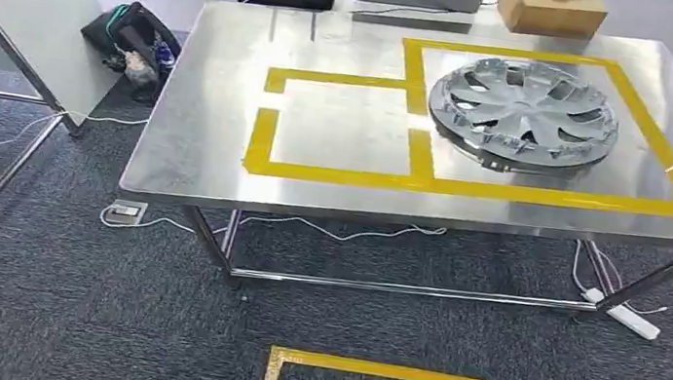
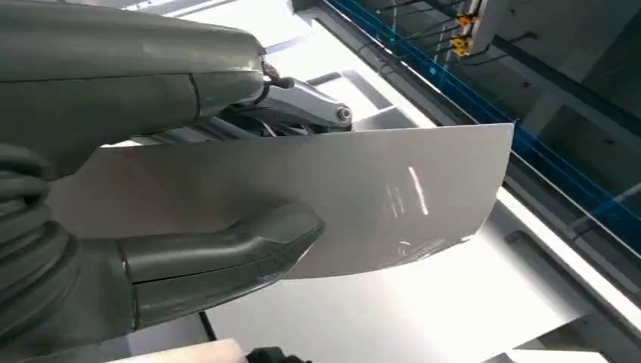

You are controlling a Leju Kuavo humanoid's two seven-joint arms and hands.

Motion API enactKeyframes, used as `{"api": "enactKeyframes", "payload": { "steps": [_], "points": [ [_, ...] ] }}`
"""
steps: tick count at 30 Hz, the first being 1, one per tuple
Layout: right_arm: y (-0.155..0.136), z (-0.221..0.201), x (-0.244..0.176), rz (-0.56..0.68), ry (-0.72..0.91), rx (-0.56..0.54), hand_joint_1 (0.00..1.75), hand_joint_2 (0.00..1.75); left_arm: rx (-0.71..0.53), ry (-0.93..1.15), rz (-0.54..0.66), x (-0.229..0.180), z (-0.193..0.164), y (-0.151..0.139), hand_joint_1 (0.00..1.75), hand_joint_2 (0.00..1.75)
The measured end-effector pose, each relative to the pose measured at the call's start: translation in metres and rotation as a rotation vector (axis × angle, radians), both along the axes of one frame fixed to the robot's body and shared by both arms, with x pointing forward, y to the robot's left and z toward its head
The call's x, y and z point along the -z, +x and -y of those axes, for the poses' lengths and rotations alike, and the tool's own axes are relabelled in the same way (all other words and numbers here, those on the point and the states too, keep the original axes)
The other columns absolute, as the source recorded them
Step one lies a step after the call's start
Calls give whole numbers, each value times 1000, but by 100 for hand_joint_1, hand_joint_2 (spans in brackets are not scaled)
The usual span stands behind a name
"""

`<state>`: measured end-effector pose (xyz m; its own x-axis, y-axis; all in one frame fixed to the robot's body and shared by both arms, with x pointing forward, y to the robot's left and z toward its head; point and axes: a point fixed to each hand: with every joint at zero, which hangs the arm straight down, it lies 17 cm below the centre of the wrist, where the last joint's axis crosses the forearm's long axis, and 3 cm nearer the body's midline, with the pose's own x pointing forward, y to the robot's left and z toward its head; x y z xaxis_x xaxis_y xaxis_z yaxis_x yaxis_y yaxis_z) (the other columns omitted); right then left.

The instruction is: Take the parts from the cabinet and place them on the table.

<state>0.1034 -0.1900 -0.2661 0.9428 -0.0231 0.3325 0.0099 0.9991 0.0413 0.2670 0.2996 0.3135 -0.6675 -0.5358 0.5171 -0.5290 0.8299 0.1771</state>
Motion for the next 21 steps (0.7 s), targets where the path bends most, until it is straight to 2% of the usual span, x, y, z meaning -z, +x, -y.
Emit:
{"api": "enactKeyframes", "payload": {
  "steps": [21],
  "points": [
    [0, 6, 1, 1, -7, -1, 0, 0, 21, -6, -3, 3, 10, 5, 175, 175]
  ]
}}
